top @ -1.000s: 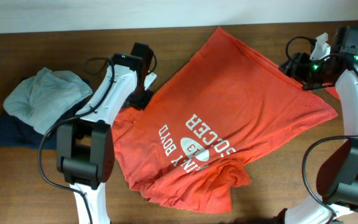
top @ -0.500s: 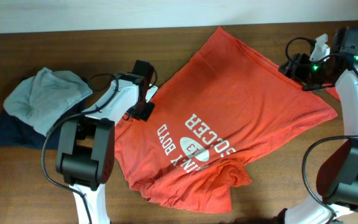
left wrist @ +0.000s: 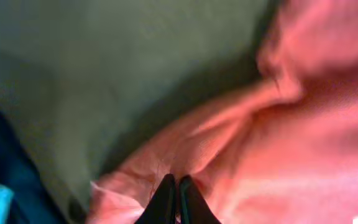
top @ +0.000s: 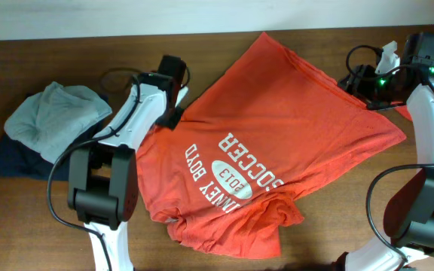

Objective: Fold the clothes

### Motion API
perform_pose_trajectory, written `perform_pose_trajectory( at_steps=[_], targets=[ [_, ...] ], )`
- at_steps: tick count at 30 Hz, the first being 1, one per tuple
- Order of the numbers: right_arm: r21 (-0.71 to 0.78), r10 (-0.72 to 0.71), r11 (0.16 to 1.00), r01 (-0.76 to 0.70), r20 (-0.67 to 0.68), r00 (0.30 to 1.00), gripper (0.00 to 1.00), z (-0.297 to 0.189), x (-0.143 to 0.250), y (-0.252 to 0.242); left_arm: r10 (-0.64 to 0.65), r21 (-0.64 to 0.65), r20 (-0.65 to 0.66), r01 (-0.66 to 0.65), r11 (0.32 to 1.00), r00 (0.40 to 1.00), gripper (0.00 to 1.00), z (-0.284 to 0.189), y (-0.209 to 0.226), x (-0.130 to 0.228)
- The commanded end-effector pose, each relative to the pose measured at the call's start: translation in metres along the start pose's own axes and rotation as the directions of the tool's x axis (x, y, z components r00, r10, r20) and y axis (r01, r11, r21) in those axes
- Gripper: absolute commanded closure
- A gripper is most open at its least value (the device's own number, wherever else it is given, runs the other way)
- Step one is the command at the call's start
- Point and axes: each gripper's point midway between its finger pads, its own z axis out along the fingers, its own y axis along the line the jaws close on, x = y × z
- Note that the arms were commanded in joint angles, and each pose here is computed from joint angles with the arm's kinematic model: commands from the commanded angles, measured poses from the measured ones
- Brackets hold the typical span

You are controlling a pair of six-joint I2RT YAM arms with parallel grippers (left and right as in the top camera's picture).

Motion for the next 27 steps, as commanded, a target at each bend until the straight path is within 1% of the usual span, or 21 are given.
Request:
perform_pose_trajectory(
  at_steps=[1,3,5,7,9,10,12,13,14,15,17,22,25,27],
  targets=[
    [0.008,-0.018,1.000,0.018,0.004,1.000,0.40,0.000,-0.001,0.001,0.023,-0.060,0.074,-0.019,0.998,0.997,0.94,-0.001,0.017,-0.021],
    [0.008,-0.018,1.000,0.018,0.004,1.000,0.40,0.000,-0.001,0.001,0.019,-0.061,0.084,-0.014,0.998,0.996,0.84,-0.001,0.018,-0.024],
    [0.008,-0.018,1.000,0.018,0.004,1.000,0.40,0.000,-0.001,0.001,0.022,-0.064,0.078,-0.017,0.998,0.997,0.83,-0.001,0.019,-0.022],
    [0.008,-0.018,1.000,0.018,0.004,1.000,0.40,0.000,-0.001,0.001,0.029,-0.074,0.094,-0.022,0.997,0.995,0.85,0.000,0.026,-0.026],
    [0.008,-0.018,1.000,0.018,0.004,1.000,0.40,0.000,-0.001,0.001,-0.011,-0.088,0.138,0.023,0.996,0.990,0.93,0.002,0.041,-0.034],
    [0.008,-0.018,1.000,0.018,0.003,1.000,0.40,0.000,-0.001,0.001,-0.025,-0.078,0.152,0.038,0.996,0.988,0.94,0.003,0.045,-0.035],
    [0.008,-0.017,1.000,0.017,0.001,1.000,0.40,0.000,0.000,0.000,-0.056,-0.011,0.158,0.059,0.998,0.986,0.95,0.007,0.047,-0.032],
    [0.008,-0.016,1.000,0.016,0.000,1.000,0.40,0.000,0.000,0.000,-0.063,0.016,0.142,0.061,0.998,0.988,0.94,0.009,0.045,-0.027],
    [0.009,-0.014,1.000,0.014,-0.004,1.000,0.39,0.000,0.001,0.000,-0.089,0.069,0.088,0.083,0.994,0.992,0.90,0.011,0.039,-0.012],
    [0.009,-0.013,1.000,0.013,-0.006,1.000,0.40,0.000,0.001,0.000,-0.096,0.108,0.055,0.089,0.990,0.994,0.89,0.013,0.032,-0.004],
    [0.009,-0.015,1.000,0.015,-0.003,1.000,0.40,0.000,0.001,0.000,-0.086,0.181,0.010,0.083,0.980,0.996,0.90,0.015,0.016,0.009],
    [0.009,-0.016,1.000,0.016,0.001,1.000,0.39,0.000,0.000,0.000,-0.055,0.228,-0.001,0.054,0.972,0.998,0.98,0.026,-0.002,0.017],
    [0.012,-0.016,1.000,0.016,0.001,1.000,0.39,0.000,0.000,0.000,-0.043,0.243,0.001,0.042,0.969,0.999,0.99,0.026,-0.008,0.017],
    [0.012,-0.016,1.000,0.016,0.001,1.000,0.39,0.000,0.000,0.000,-0.050,0.263,0.029,0.041,0.964,0.998,0.99,0.025,-0.010,0.011]
  ],
)
